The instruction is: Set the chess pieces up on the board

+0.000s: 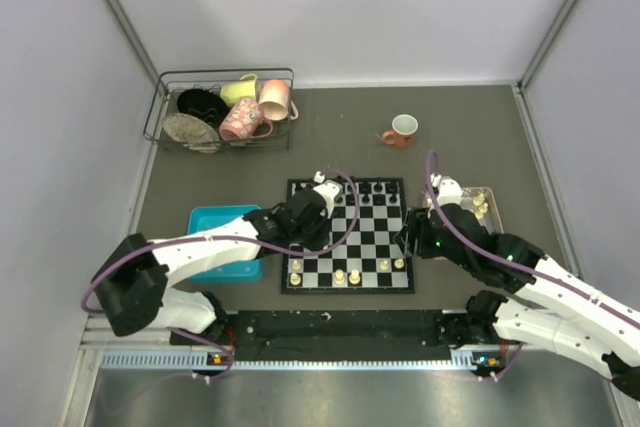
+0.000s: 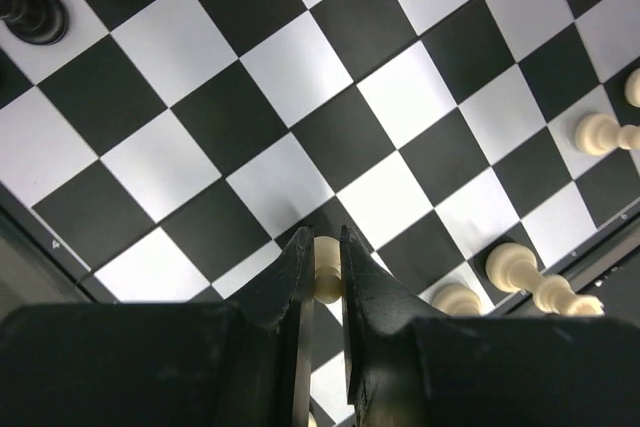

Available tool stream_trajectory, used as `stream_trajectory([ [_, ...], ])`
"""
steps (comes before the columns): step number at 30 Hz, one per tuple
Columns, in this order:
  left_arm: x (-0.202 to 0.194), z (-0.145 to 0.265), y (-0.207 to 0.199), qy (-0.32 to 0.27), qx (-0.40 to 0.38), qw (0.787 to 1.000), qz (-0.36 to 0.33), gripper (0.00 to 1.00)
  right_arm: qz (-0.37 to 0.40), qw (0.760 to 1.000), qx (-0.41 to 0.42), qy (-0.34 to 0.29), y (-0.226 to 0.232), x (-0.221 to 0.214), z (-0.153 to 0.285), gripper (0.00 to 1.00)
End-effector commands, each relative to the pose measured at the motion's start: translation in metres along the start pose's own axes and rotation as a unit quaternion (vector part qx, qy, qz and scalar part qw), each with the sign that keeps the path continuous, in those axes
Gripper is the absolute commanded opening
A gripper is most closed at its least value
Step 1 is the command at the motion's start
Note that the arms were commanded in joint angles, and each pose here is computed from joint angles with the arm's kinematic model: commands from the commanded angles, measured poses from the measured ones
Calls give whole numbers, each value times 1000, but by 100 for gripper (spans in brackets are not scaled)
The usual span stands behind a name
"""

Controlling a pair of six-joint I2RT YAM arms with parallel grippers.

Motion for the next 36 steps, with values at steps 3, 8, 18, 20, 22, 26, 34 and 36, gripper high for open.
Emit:
stream_trajectory([
  [3, -1, 29, -4, -30, -6, 999, 16, 14, -5, 1000, -3, -6, 1, 1, -2, 58],
  [8, -7, 40, -9, -37, -18, 999, 15, 14, -5, 1000, -4, -5, 1, 0, -4, 59],
  [18, -27, 37, -8, -24, -17, 999, 24, 15, -6, 1000, 0, -1, 1, -3, -6, 59],
  [20, -30, 36, -8, -21, -17, 999, 25, 14, -6, 1000, -1, 0, 1, -4, -6, 59],
  [22, -31, 36, -8, -22, -18, 999, 27, 14, -7, 1000, 0, -1, 1, -4, -6, 58],
  [26, -31, 35, -9, -22, -19, 999, 28, 15, -7, 1000, -1, 1, 1, -4, -7, 59],
  [34, -35, 32, -9, -14, -17, 999, 23, 14, -7, 1000, 0, 1, -1, -7, -7, 59],
  [36, -35, 32, -8, -14, -16, 1000, 22, 14, -6, 1000, -1, 1, -1, -6, -7, 59],
])
Point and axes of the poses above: each gripper's point midway between its finger pads, its own z axis back along the fingers, its own y axis along the line the jaws close on, x = y × z, the point moved 1 cm from there along z, back along the fingers, and after that the axes turned 9 degrees about -z, right-handed, at the moved point
